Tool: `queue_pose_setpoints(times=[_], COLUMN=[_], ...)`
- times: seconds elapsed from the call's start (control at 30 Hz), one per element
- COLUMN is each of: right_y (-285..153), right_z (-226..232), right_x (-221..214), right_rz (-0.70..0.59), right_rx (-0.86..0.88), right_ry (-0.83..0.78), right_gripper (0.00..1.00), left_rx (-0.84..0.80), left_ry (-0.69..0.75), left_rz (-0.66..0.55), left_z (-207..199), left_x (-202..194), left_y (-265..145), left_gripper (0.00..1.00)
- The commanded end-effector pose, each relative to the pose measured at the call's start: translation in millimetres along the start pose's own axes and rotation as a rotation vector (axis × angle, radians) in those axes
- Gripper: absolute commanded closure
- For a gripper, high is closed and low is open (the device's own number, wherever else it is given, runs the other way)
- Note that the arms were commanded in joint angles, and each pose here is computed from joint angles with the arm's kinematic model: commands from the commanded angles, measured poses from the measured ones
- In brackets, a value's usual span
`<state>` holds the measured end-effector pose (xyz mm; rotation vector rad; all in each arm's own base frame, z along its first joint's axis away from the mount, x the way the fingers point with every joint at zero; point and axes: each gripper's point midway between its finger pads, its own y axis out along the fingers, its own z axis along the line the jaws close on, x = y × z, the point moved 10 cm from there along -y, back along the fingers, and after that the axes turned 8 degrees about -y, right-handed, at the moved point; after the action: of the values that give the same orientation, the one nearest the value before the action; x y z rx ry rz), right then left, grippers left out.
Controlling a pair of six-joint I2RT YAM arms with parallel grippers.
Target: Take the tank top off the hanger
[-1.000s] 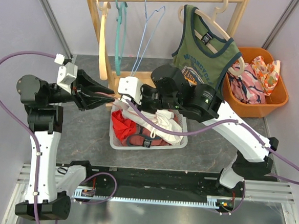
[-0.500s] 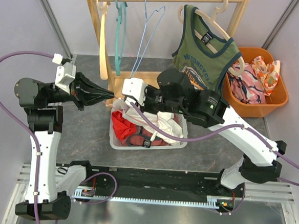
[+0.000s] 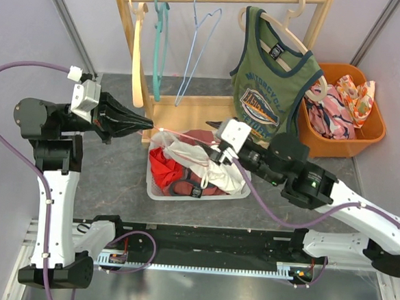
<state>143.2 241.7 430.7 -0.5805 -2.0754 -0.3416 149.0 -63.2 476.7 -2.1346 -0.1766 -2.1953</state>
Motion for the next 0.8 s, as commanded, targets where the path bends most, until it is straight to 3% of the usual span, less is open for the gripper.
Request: queue_pose_setpoints(times=[0.0, 0.1, 0.27, 0.37, 0.6, 0.77], right_y=[-20.8, -23.4, -33.5, -33.7, -13.1, -26.5], right_z=[10.4, 26.8, 34.9, 17.7, -34.2, -51.8], right_x=[-26.9, -63.0, -76.3, -54.9, 42.6, 63.6], right_rz=[0.021, 0.126, 0.104, 0.036, -0.308, -0.41], right_rx=[-0.064, -0.099, -0.118, -0.173, -0.242, -0.352], right_ry=[0.103, 0.114, 0.143, 0.109, 0.108, 0.183], right_gripper=[0.41, 0.41, 0.37, 0.33, 0.27, 0.26], left_rx=[0.006, -0.006, -0.009, -0.009, -0.029, -0.034], left_ry=[0.116, 0.118, 0.115, 0.092, 0.063, 0.062], left_rz=[0.003, 0.01, 0.011, 0.014, 0.03, 0.034], left_z=[-13.9, -20.5, -21.9, -18.9, -23.9, -28.1], left_x=[22.8, 26.2, 25.5, 20.3, 11.2, 10.6], left_y=[-2.3, -2.6, -2.5, -2.8, -3.7, -3.9], left_gripper=[0.98, 0.98, 0.98, 0.98, 0.98, 0.98])
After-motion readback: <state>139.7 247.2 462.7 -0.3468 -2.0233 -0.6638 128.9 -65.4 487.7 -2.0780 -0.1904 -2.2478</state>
